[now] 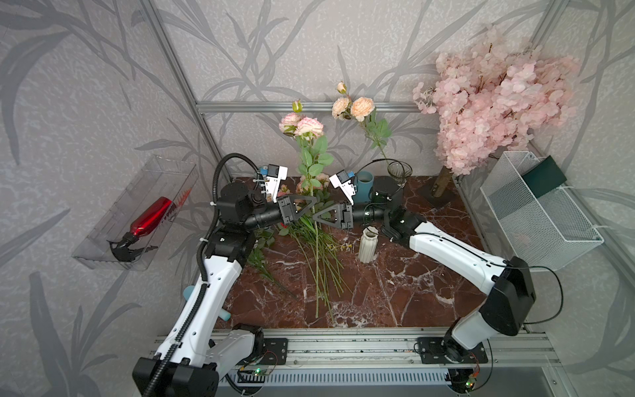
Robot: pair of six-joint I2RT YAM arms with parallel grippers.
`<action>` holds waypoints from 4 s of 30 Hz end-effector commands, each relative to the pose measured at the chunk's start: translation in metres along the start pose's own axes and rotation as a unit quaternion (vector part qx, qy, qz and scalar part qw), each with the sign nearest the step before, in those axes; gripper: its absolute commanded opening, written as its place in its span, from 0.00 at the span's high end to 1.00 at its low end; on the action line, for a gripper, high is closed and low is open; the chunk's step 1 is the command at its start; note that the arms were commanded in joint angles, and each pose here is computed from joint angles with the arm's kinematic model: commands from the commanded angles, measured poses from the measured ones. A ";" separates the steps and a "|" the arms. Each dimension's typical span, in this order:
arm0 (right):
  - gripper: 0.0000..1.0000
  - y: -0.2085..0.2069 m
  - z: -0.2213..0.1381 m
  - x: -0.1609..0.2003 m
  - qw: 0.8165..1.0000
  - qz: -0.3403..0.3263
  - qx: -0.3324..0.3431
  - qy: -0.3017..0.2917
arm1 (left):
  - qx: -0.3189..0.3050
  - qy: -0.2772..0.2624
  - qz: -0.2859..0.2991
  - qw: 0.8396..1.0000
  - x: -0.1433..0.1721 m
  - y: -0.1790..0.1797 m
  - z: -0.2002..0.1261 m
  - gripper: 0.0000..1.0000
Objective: Place the pink flowers into the vase
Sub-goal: Pick up the flower at the center of the board, then place the flower in the vase.
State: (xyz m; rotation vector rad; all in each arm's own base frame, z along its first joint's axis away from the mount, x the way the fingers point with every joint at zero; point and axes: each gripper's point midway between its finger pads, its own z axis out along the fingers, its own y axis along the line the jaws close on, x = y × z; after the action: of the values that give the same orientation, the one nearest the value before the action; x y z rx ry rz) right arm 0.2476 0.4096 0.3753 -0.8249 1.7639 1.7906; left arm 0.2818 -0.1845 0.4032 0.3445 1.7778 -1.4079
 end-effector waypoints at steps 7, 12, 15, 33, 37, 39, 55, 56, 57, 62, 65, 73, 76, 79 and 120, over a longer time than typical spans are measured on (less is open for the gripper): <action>1.00 0.006 0.003 -0.001 1.000 -0.013 -0.014 -0.001 | 0.004 -0.002 0.019 1.000 0.000 -0.006 -0.004 1.00; 1.00 0.000 0.002 -0.001 1.000 -0.015 0.009 -0.002 | -0.010 0.000 0.015 1.000 0.000 -0.001 -0.004 0.95; 1.00 -0.005 -0.001 -0.001 0.999 -0.024 0.034 -0.002 | -0.022 0.001 0.014 1.000 0.001 0.003 -0.004 0.59; 1.00 -0.030 -0.013 0.003 0.977 -0.098 0.186 0.012 | -0.274 -0.046 0.019 0.960 -0.005 0.081 -0.042 0.29; 1.00 -0.038 -0.010 0.006 0.970 -0.113 0.214 0.017 | -0.371 -0.039 -0.024 0.928 0.000 0.127 -0.060 0.29; 1.00 -0.044 -0.008 0.007 0.965 -0.121 0.233 0.020 | -0.396 -0.028 -0.054 0.916 0.005 0.148 -0.065 0.29; 1.00 -0.059 0.003 -0.020 0.912 -0.225 0.342 -0.015 | -0.545 0.015 -0.109 0.831 0.030 0.210 -0.108 0.30; 1.00 -0.057 0.002 -0.026 0.908 -0.232 0.347 -0.024 | -0.544 0.012 -0.111 0.832 0.030 0.211 -0.109 0.30; 1.00 -0.054 0.001 -0.033 0.905 -0.240 0.350 -0.034 | -0.543 0.010 -0.112 0.832 0.030 0.211 -0.109 0.30; 1.00 -0.038 0.000 -0.059 0.889 -0.279 0.358 -0.064 | -0.547 0.001 -0.120 0.828 0.029 0.214 -0.115 0.30; 1.00 -0.025 0.000 -0.072 0.879 -0.303 0.359 -0.082 | -0.548 -0.002 -0.127 0.826 0.030 0.216 -0.117 0.30; 1.00 0.017 -0.004 -0.100 0.859 -0.359 0.342 -0.127 | -0.534 -0.002 -0.162 0.830 0.035 0.226 -0.117 0.30; 1.00 0.037 -0.009 -0.108 0.855 -0.373 0.329 -0.150 | -0.537 -0.008 -0.165 0.827 0.034 0.228 -0.121 0.30; 1.00 0.054 -0.013 -0.113 0.848 -0.387 0.321 -0.166 | -0.533 -0.010 -0.170 0.829 0.034 0.229 -0.121 0.30; 1.00 0.126 -0.135 -0.119 0.700 -0.494 0.457 -0.239 | -0.501 -0.016 -0.208 0.840 0.039 0.239 -0.117 0.31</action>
State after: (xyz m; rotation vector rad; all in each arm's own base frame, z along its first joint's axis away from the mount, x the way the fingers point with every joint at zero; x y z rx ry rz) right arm 0.2531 0.2982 0.5347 -0.6355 1.2030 0.3144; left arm 0.3643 -0.0102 0.2189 -0.6386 2.3713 -0.5276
